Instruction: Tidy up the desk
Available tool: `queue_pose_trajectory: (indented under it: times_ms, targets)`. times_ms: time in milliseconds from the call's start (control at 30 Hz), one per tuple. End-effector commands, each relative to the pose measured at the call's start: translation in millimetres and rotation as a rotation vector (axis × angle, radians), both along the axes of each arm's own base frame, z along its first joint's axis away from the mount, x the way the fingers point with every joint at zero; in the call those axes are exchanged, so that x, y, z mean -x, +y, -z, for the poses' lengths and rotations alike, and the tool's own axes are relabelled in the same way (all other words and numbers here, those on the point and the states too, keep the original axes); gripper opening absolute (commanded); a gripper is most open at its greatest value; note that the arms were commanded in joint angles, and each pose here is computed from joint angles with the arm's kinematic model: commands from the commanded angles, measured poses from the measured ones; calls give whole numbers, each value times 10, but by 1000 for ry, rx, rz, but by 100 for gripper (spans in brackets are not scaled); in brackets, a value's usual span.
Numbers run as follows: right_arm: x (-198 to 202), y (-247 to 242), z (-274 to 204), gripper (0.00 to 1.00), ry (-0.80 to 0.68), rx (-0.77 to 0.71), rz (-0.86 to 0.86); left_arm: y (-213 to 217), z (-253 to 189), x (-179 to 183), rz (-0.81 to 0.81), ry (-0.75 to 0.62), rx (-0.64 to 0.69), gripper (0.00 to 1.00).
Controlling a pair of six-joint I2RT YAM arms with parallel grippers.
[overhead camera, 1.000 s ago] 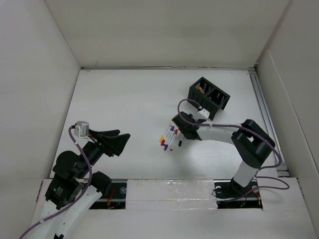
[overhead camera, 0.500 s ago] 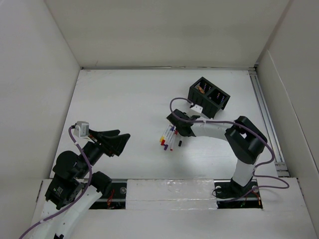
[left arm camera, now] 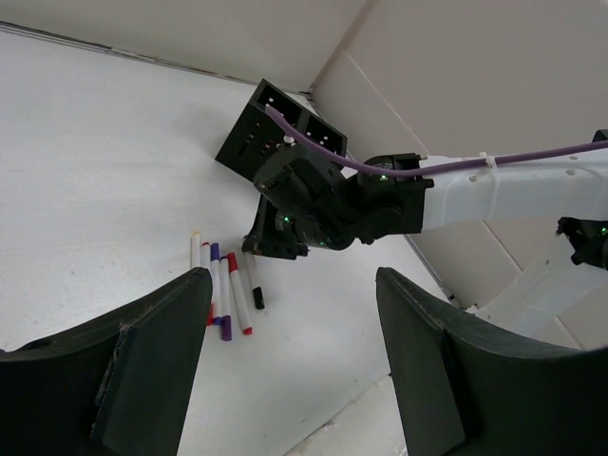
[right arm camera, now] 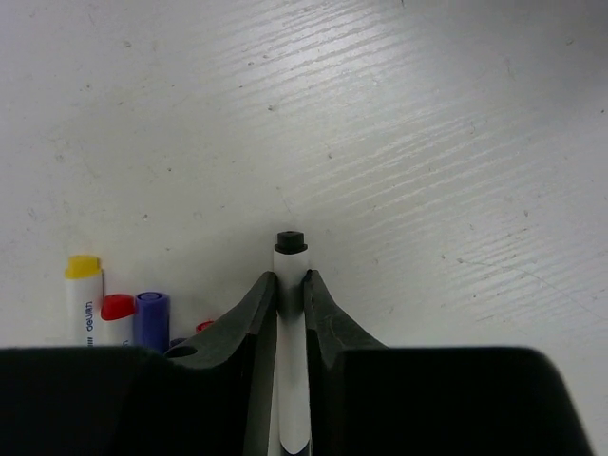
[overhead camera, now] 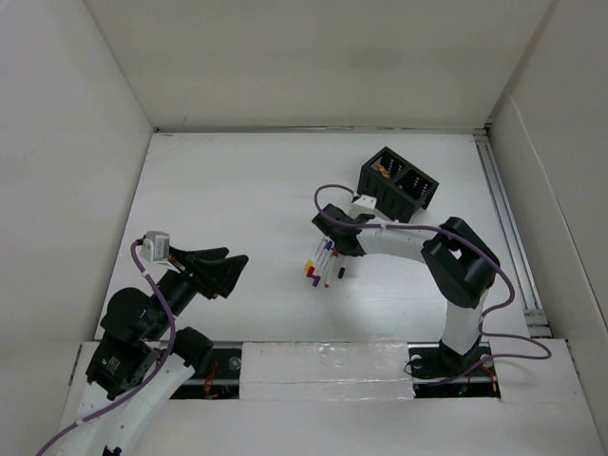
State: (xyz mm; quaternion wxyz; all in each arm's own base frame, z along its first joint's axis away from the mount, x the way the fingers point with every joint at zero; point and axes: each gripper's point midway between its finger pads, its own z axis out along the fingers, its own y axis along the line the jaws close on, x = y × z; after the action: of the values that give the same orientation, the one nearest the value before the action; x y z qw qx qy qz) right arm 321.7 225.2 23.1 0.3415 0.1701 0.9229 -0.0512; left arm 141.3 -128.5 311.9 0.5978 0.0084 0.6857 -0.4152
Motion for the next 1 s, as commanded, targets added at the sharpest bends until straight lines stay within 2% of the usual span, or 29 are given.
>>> queue_pose_trajectory:
  times_ms: [0, 167, 367, 533, 667, 867, 967]
  targets:
    - [181, -79, 212, 16, 125, 26, -52, -19, -91, 17, 15, -40, 14, 66]
    - [196, -157, 154, 0, 81, -19, -19, -22, -92, 17, 17, -42, 16, 66]
    - [67, -232, -545, 0, -163, -133, 51, -22, -92, 17, 17, -42, 16, 66]
    - [90, -318, -916, 0, -267, -211, 74, -15, -95, 15, 12, -42, 18, 66]
    - [35, -472, -1410, 0, -390, -279, 130, -32, -88, 12, 20, -36, 13, 66]
    - [-227, -1266, -2337, 0, -609, -323, 349, -32, -82, 8, 18, -35, 13, 66]
    - [-315, -1713, -2579, 0, -679, -256, 466, -19, -101, 23, 17, -46, 20, 66]
